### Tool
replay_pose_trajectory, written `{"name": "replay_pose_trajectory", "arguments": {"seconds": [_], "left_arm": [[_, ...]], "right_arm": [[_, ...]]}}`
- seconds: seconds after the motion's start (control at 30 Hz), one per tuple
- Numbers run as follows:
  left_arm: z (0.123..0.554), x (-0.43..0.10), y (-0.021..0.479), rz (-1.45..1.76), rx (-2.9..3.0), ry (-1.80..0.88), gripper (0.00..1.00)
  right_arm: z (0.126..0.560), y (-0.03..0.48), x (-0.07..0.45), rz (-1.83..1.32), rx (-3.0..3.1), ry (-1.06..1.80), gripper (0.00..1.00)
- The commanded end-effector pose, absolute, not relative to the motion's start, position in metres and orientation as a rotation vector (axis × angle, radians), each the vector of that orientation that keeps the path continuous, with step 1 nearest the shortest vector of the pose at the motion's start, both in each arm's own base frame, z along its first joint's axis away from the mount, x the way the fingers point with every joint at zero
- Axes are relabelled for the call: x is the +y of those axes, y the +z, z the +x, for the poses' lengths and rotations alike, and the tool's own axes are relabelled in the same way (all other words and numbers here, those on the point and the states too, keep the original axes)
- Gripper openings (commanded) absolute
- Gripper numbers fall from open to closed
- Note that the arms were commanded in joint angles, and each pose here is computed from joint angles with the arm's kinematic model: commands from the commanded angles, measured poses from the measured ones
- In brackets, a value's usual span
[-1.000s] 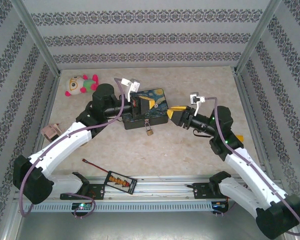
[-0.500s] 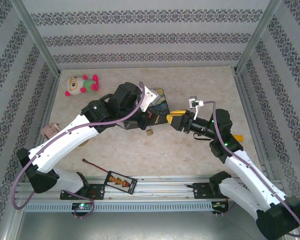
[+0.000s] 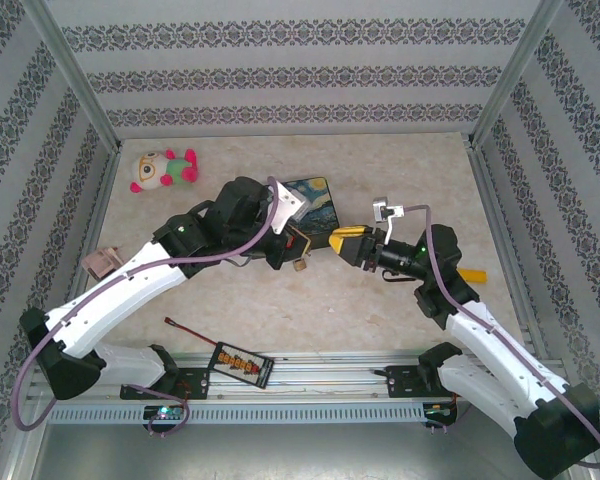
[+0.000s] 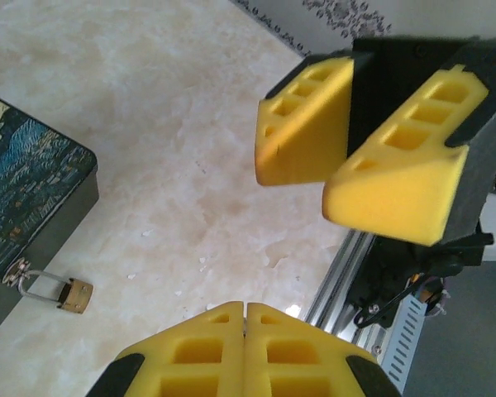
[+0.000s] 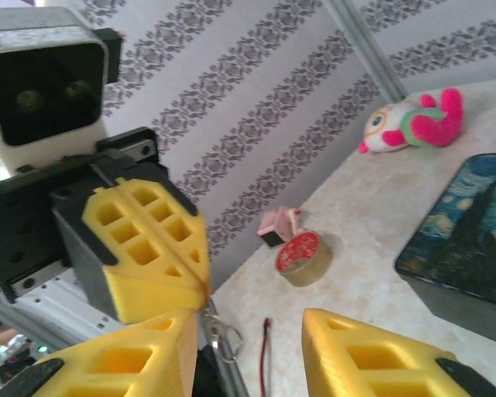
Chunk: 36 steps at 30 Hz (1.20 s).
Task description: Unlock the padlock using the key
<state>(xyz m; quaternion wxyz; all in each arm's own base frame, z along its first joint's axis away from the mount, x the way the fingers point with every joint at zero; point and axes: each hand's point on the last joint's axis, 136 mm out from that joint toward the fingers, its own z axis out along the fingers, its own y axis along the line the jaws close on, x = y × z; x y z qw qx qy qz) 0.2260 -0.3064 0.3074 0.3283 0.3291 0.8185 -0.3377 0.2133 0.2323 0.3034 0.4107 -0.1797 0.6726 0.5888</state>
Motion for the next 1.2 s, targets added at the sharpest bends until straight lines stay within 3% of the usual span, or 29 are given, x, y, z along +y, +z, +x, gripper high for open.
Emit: {"name": "replay_pose_trajectory", "arguments": {"seconds": [0.0,0.43,1.17], "left_arm": [[0.223,-0.312,0.339,0.846,2.001,-1.021,0.00],[0.219,-0.307,0.349,0.805,1.924,-1.204,0.00],[0.224,-0.306,0.349,0.760,1.916,-1.245,0.00]], "right_arm": [[0.196,0.325,0.243,-0.564,1.573,1.577,0.37],[0.183,0.332,0.267,-0.692,1.556,1.640,0.36],[0.179,0.337,0.270,-0.722,1.535,1.654,0.30]]}}
